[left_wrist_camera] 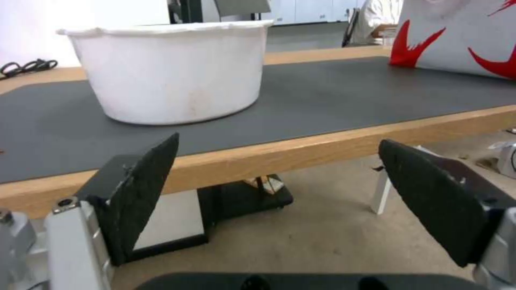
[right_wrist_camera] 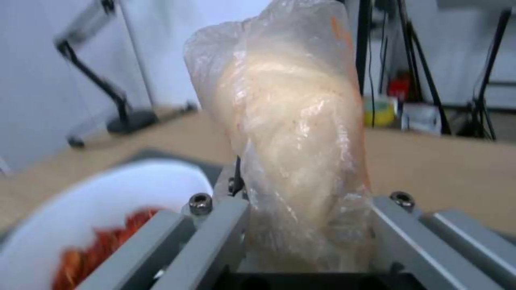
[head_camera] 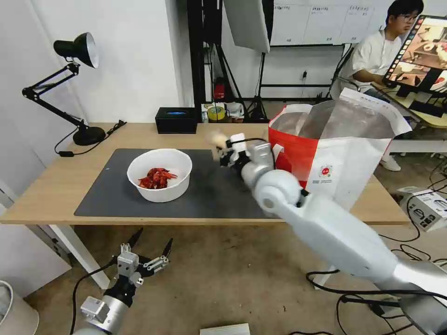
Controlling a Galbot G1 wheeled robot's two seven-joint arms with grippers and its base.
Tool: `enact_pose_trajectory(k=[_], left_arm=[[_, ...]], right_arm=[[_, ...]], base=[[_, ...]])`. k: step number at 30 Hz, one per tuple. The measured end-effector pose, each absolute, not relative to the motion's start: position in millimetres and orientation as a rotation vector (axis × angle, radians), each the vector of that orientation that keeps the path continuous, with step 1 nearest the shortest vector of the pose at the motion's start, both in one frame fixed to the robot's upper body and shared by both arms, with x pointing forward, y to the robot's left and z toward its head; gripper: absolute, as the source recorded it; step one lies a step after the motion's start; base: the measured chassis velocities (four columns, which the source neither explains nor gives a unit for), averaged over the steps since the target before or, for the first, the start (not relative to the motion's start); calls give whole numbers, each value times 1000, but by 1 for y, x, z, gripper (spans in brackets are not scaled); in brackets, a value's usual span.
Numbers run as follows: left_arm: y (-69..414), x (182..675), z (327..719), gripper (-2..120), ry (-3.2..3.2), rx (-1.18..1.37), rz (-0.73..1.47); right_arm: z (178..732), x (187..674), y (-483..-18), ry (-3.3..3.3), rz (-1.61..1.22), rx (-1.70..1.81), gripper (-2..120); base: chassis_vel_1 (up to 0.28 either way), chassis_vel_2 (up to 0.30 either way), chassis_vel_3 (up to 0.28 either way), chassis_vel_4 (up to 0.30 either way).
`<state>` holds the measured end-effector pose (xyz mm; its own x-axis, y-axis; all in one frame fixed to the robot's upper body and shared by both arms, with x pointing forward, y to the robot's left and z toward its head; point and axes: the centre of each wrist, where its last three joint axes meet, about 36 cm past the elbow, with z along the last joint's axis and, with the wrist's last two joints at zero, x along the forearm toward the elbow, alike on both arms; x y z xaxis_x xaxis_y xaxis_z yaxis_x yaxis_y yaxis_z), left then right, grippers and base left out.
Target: Pick up the trash from the table and place it into the takeout bag.
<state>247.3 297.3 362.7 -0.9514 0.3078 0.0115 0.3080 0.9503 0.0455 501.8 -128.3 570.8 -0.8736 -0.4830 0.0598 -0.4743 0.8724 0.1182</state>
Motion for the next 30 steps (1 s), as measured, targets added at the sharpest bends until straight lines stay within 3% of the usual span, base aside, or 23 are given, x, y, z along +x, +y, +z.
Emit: enact_pose_trajectory(k=[13,21,30], left_arm=[[291,247,361,100,-3094,-507,-66],[290,247,361,100,-3091,-517,-65],[287,250,358,100,-3087,-532,-59]], right_arm=[[605,488,-183,-3192,-270,829,7],[619,488,-214,-3402,-33,552,7],[619,483,-236,-3411,53,228,7]], base=[[0,0,0,0],[0,0,0,0],[0,0,0,0]])
